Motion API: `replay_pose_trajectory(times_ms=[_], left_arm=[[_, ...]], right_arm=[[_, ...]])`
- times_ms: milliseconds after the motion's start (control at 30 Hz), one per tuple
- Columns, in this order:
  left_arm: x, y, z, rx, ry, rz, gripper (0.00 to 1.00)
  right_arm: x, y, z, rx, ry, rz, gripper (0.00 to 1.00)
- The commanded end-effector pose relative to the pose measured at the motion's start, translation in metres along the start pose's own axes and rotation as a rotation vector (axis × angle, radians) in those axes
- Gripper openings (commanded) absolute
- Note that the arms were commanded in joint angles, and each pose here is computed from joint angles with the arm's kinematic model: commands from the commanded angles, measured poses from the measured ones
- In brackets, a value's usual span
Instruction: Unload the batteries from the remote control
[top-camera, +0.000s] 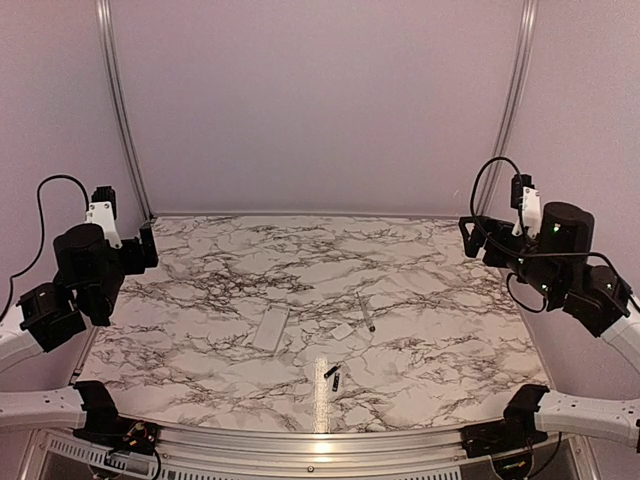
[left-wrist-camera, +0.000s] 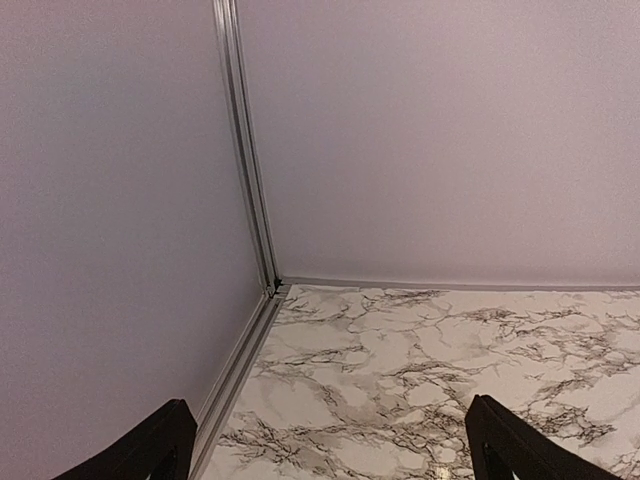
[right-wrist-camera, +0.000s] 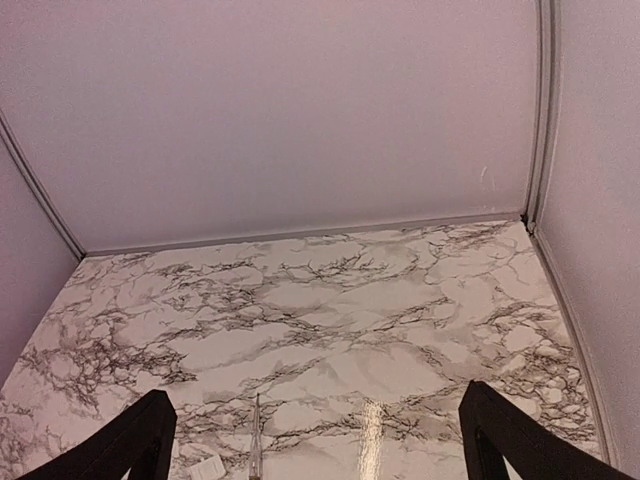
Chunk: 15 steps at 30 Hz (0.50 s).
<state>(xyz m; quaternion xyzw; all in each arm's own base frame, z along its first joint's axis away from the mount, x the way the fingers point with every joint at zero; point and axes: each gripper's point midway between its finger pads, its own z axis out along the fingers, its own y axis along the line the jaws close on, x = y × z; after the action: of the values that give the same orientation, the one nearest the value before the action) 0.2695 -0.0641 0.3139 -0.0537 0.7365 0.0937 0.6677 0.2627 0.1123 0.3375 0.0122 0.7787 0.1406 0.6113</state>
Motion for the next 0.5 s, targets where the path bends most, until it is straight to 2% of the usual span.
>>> replay_pose_trajectory(times_ms=[0, 467], left_arm=[[0.004, 0.004, 0.000, -0.009, -0.010, -0.052, 0.99], [0.016, 0.000, 0.002, 0.000, 0.027, -0.064, 0.99]], right_arm=[[0.008, -0.011, -0.006, 0.041, 0.020, 0.033, 0.99], [0.004, -0.004, 0.000, 0.030, 0.020, -0.005, 0.99]])
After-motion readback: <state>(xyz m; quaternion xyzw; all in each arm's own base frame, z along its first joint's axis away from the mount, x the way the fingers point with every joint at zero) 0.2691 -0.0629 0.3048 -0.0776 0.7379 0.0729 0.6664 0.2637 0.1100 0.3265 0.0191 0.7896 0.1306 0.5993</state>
